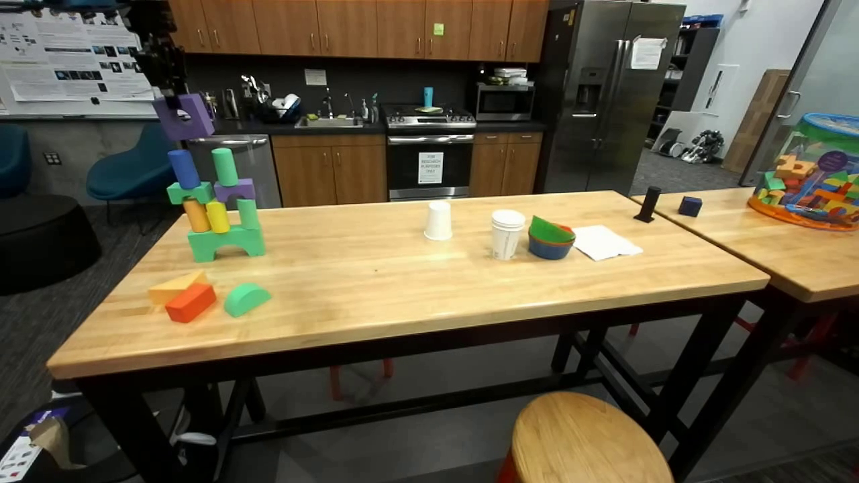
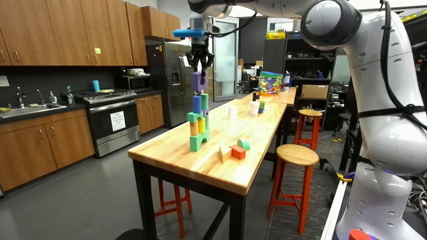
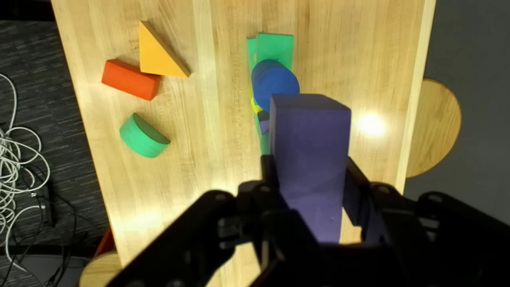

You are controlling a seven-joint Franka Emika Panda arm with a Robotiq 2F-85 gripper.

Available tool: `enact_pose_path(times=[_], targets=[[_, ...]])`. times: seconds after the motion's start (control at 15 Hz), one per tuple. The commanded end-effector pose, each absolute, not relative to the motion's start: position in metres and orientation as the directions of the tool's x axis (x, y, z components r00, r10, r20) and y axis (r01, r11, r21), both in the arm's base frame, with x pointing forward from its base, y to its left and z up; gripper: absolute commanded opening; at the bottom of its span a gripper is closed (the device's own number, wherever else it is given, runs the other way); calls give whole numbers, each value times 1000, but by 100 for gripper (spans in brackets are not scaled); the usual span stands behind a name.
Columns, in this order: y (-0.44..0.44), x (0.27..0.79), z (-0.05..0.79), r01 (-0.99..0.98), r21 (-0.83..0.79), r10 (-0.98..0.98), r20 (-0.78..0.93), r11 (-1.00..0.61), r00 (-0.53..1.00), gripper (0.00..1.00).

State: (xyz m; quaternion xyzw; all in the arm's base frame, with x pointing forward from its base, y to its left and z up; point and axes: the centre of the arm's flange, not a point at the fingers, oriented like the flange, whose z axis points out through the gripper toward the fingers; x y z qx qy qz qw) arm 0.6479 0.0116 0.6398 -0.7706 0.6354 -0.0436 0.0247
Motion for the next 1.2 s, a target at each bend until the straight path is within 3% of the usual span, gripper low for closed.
enact_pose_path(times=[0.0, 0.47, 0.53, 0.8, 0.87, 1.13], targets=[[11, 663, 659, -980, -76, -983, 17, -184, 183, 15], [10, 654, 648, -979, -76, -982, 30, -187, 185, 15], [10, 655, 647, -979, -76, -982, 30, -187, 185, 40], [10, 656, 645, -980, -73, -982, 29, -187, 185, 40], [10, 656, 645, -980, -72, -982, 29, -187, 185, 15], [10, 657, 643, -980, -67, -982, 30, -189, 188, 15]])
